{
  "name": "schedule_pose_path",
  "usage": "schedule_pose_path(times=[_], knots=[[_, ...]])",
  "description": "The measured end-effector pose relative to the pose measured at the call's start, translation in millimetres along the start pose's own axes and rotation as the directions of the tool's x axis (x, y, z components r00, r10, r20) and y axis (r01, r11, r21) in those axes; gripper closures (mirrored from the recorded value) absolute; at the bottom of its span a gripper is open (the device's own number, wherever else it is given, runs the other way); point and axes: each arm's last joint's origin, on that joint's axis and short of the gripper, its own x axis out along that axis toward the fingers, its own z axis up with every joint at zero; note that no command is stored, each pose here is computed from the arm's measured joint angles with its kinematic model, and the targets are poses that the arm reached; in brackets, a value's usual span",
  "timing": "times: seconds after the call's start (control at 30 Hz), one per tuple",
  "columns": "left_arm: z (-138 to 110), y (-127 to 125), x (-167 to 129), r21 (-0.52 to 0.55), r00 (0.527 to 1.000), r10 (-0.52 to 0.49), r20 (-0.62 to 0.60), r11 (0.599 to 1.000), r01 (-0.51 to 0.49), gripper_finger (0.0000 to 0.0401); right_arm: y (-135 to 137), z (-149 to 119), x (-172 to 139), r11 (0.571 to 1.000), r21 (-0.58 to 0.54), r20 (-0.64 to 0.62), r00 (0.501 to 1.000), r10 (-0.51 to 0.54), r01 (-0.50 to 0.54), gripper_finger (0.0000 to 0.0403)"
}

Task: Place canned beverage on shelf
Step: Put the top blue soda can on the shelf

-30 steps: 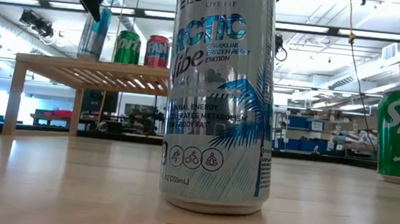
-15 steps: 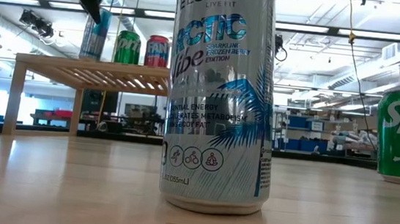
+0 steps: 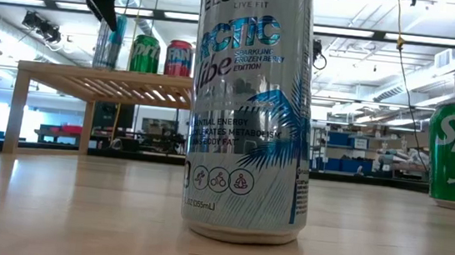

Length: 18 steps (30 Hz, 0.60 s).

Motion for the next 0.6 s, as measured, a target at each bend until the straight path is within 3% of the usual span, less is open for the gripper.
schedule_pose_path(times=[0.6], knots=[[-2.2, 9.4, 9.4, -0.124, 0.999, -0.001, -0.051, 0.992, -0.006, 0.0147, 7.4, -1.3, -1.7, 1.000, 0.003, -0.001, 1.000, 0.020, -0.020, 0.0084]])
